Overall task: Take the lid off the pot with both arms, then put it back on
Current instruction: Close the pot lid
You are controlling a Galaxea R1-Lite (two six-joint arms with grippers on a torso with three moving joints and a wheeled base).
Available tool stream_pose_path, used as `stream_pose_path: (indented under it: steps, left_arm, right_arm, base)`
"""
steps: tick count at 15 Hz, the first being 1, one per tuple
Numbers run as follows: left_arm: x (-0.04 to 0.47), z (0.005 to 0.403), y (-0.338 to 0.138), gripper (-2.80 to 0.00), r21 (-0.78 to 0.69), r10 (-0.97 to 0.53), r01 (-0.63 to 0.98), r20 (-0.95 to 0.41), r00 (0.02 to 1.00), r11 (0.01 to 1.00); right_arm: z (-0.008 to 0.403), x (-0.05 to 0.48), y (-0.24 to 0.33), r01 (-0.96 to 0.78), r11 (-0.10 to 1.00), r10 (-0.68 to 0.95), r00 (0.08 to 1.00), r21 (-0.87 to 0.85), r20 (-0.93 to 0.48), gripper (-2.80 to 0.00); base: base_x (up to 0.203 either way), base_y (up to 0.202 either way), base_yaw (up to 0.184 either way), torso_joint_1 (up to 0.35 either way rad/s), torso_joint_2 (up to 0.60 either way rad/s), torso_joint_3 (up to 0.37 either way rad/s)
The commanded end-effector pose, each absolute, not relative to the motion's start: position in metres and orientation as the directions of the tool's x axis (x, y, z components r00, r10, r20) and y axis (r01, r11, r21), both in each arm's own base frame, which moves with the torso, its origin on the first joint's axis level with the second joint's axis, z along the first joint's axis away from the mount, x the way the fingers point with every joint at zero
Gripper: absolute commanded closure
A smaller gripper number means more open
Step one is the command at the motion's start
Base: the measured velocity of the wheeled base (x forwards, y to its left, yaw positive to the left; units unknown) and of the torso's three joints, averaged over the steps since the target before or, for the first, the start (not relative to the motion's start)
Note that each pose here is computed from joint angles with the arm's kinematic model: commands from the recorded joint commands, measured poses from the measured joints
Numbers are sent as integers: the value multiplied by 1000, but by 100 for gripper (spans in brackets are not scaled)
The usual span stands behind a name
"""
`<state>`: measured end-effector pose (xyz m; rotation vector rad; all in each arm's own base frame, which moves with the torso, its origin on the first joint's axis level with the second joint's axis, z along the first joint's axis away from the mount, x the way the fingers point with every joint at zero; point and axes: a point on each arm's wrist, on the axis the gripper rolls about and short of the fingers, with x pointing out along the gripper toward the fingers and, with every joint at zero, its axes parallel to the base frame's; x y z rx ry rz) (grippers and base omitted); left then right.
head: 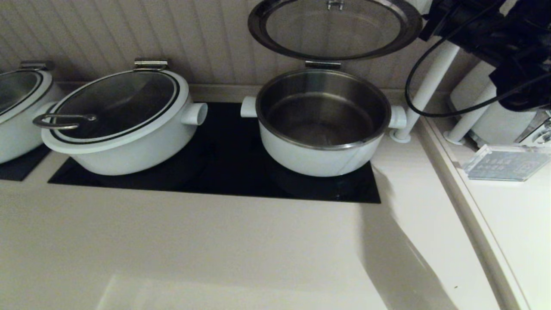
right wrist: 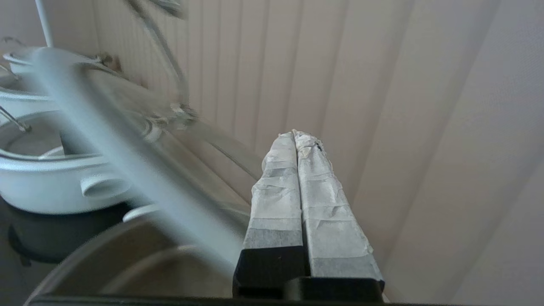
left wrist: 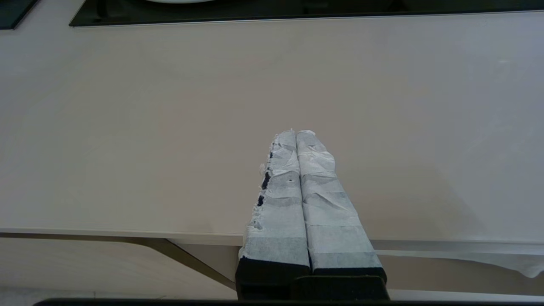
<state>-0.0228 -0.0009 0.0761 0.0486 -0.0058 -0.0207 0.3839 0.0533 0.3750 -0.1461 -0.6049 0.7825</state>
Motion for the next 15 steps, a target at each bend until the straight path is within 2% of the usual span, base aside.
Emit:
stream_pose_path:
  steps: [1,15]
  left_arm:
    - [-23,76,-1,0,49,-21,21,6,1000,999]
    - [-23,76,-1,0,49,-21,21,6,1000,999]
  right_arm:
    - [368,395,53,-619,707,701,551,-341,453,0]
    - [372,391,57,-621,697,711,535,-359,456,0]
  base:
    - [0,0,0,0,0,0]
    - [0,0,0,0,0,0]
